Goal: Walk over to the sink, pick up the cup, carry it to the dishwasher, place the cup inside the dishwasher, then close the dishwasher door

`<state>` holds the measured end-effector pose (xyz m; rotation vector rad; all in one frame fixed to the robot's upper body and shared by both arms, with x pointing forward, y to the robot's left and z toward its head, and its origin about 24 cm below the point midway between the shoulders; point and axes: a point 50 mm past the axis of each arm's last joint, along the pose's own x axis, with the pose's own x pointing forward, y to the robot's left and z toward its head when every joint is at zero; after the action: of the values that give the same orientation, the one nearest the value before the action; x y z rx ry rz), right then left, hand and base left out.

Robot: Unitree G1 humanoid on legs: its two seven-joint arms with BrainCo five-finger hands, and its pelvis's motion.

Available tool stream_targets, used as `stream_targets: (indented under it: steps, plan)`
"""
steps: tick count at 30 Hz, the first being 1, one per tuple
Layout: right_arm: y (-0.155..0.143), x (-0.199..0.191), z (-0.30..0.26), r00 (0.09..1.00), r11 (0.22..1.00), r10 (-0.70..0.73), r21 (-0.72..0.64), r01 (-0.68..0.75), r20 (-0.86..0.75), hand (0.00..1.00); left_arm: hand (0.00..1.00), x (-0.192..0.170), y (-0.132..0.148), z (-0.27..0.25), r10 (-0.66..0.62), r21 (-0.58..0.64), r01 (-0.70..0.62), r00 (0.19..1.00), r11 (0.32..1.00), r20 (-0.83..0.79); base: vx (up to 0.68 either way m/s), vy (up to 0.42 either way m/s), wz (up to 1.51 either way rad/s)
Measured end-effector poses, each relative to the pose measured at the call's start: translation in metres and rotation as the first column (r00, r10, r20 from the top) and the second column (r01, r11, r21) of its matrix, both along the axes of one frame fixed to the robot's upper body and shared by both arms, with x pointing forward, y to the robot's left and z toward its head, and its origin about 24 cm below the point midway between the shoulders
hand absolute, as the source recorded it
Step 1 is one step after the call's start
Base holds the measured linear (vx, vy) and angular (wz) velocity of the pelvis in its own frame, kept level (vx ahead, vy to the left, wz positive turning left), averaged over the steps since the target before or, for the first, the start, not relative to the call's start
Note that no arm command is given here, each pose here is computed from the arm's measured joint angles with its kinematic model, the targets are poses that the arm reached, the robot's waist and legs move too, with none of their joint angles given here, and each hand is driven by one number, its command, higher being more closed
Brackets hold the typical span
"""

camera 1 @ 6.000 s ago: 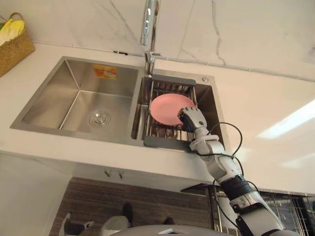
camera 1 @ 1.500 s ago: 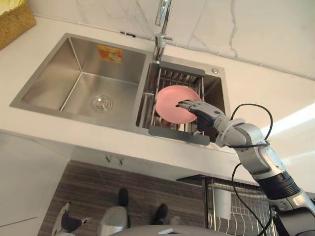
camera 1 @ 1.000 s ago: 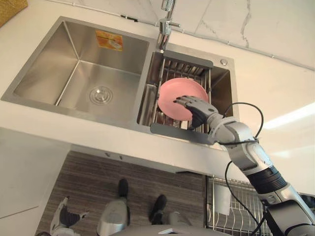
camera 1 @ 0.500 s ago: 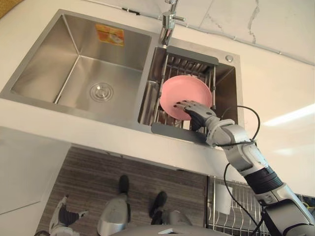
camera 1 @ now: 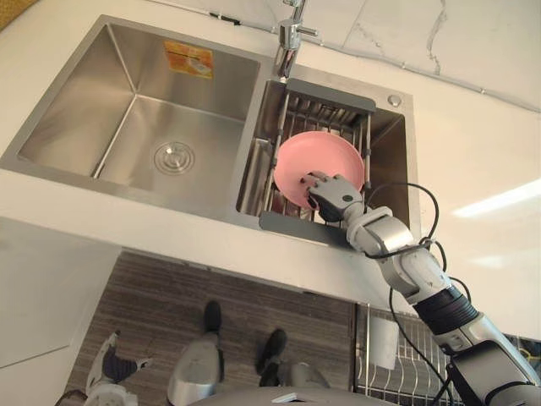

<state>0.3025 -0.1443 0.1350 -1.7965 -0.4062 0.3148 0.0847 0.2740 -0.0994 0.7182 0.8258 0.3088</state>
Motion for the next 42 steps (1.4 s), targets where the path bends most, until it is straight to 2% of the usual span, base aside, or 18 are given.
stream_targets:
  steps: [6,11,13,16,20,25,29,34,42]
  plan:
    - [-0.005,0.005,0.009,0.981,1.0,-0.014,-0.006,0.015,0.196,1.0,0.0,0.001,0.0,0.0,0.003,0.009,-0.003,1.0,1.0,0.006,0.0,0.0,0.0]
    - [-0.016,0.019,0.021,0.949,0.996,-0.08,0.06,0.064,0.304,1.0,0.0,0.002,0.001,0.002,0.01,0.029,-0.011,1.0,1.0,0.025,0.02,0.002,0.04]
    - [-0.02,0.021,0.035,0.931,0.985,-0.108,0.168,0.051,0.35,1.0,0.0,0.002,0.001,0.003,0.014,0.037,-0.015,0.999,0.999,0.032,0.04,0.01,0.03]
    - [-0.023,0.021,0.04,0.917,0.97,-0.122,0.241,0.029,0.38,1.0,0.0,0.004,0.001,0.004,0.012,0.043,-0.014,0.999,0.999,0.047,0.0,0.0,0.0]
    - [-0.045,0.025,0.086,0.814,0.911,-0.25,0.412,0.014,0.525,1.0,0.0,0.014,-0.002,0.012,-0.004,0.048,-0.001,0.994,0.999,0.107,-0.03,0.014,0.01]
    - [-0.057,0.01,0.126,0.718,0.862,-0.307,0.502,-0.068,0.625,1.0,0.0,0.042,-0.008,0.033,-0.047,0.001,0.048,0.984,0.999,0.173,0.0,0.002,0.03]
    - [-0.053,0.009,0.132,0.728,0.85,-0.267,0.51,-0.13,0.632,1.0,0.0,0.064,-0.007,0.038,-0.096,-0.044,0.104,0.981,0.994,0.166,0.01,0.011,-0.07]
    - [-0.05,0.01,0.131,0.789,0.805,-0.216,0.562,-0.19,0.576,1.0,0.0,0.077,-0.001,0.039,-0.112,-0.078,0.126,0.98,0.989,0.163,0.0,0.013,-0.15]
    - [-0.045,0.008,0.132,0.825,0.827,-0.1,0.507,-0.242,0.556,1.0,0.0,0.081,0.007,0.034,-0.078,-0.111,0.093,0.988,0.99,0.13,-0.02,0.008,-0.08]
